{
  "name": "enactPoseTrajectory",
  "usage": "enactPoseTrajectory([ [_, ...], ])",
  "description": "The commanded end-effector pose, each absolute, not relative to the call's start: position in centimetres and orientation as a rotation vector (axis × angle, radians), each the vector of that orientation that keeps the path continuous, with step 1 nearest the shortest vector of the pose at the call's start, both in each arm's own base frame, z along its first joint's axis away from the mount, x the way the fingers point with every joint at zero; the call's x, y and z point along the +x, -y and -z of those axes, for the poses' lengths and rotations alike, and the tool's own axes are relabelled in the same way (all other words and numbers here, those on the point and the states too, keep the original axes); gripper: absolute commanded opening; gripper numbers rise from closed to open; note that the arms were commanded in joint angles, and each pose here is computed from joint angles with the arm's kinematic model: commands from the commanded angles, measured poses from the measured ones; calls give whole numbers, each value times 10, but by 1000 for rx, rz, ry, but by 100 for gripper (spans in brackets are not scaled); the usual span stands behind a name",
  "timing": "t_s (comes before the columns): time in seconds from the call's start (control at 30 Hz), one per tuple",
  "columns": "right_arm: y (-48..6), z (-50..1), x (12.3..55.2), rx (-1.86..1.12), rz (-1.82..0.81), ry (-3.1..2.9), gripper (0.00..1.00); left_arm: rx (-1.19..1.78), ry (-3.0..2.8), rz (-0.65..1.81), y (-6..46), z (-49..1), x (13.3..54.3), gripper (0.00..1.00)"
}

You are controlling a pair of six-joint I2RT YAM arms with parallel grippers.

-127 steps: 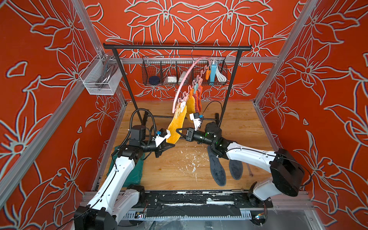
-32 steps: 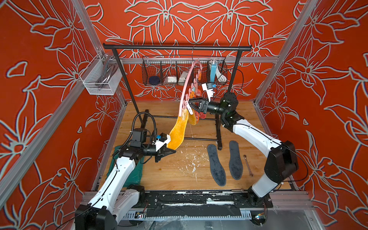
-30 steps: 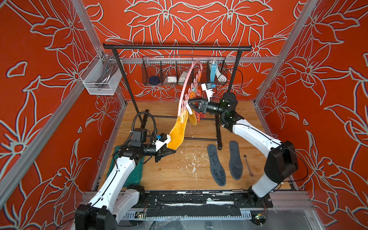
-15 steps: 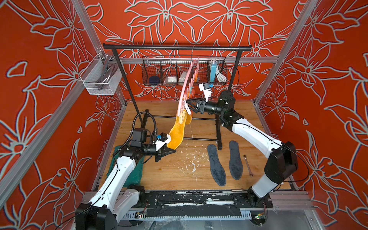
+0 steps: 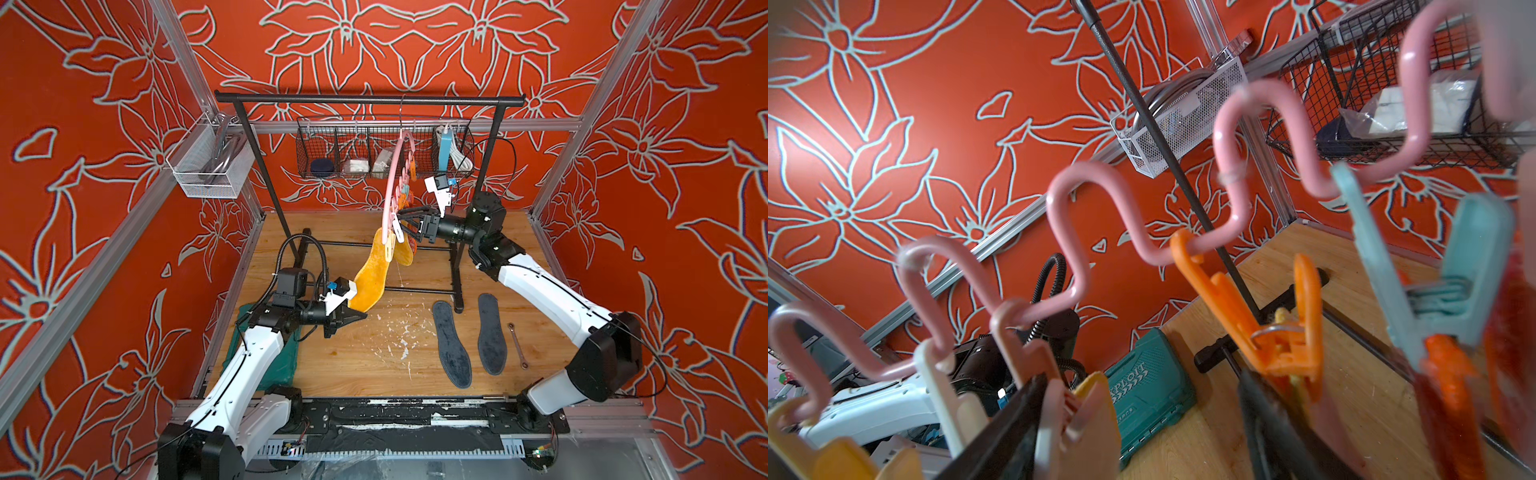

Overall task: Take the shoe insoles off the hanger
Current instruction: Open the clamp at the hanger.

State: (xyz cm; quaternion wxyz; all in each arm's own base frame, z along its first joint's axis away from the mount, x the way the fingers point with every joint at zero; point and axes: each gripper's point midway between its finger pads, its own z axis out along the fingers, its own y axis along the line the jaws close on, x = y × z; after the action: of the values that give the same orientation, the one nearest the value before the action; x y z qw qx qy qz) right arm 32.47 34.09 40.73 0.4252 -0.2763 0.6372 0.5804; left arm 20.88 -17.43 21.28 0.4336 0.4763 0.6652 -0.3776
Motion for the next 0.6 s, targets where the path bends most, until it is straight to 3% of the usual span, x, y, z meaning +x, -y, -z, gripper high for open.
enactPoseTrajectory([
  [0.0,-338,-416,316,-729,-1437,-1568,76,1198,-1660,960,176,-207,204,0],
  [0.37,-332,-407,329,-637,-1401,-1620,66,1193,-1682,934,174,-203,209,0],
  [0.57,-330,-417,319,-670,-1421,-1566,67,1194,-1687,916,174,-200,212,0],
])
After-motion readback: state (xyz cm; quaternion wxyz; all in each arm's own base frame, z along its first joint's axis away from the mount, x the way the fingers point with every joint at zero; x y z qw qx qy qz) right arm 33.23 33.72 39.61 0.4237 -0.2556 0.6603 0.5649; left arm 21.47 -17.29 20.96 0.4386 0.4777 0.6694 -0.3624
